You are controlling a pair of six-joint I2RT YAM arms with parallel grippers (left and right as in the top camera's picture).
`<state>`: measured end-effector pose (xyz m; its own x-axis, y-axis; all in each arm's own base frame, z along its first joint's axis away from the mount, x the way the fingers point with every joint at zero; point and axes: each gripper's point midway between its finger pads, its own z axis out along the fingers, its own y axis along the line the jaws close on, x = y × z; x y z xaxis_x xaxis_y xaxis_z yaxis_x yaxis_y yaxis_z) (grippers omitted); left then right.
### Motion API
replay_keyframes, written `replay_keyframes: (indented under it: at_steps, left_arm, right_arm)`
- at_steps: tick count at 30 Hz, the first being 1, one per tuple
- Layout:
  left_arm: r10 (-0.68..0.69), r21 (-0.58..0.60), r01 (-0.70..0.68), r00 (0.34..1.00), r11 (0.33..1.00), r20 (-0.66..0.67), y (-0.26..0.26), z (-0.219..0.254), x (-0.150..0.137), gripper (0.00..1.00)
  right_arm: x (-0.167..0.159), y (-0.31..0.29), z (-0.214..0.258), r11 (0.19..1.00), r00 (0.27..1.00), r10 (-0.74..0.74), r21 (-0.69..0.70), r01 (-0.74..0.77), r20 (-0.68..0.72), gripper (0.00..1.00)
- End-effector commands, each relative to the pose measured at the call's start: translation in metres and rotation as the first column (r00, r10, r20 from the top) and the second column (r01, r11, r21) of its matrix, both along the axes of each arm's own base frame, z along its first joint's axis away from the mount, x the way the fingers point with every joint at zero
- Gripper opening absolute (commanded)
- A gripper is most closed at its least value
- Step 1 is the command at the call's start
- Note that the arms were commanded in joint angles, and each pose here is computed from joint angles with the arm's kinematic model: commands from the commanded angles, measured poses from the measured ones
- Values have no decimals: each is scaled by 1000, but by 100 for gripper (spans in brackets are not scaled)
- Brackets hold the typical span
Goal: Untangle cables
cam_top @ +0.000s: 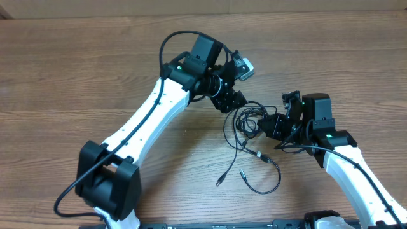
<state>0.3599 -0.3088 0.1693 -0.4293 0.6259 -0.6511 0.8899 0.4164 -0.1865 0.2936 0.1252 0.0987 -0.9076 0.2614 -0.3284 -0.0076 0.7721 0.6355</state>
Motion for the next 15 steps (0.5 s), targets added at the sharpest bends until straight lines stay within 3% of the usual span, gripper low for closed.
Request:
replay_keyframes:
  at_steps: [1,12,15]
  left_arm:
    - [-106,11,106,994,994,13,-11,-28,0,72]
    - [-216,43,218,976,975,-32,-37,-89,-10,75]
    - [-218,51,220,975,974,-40,-41,-105,-8,68]
  right_arm:
    - [5,4,10,1000,999,18,12,-18,33,4]
    - [5,4,10,1000,999,15,14,-16,31,4]
    - [5,4,10,1000,999,15,14,-16,30,4]
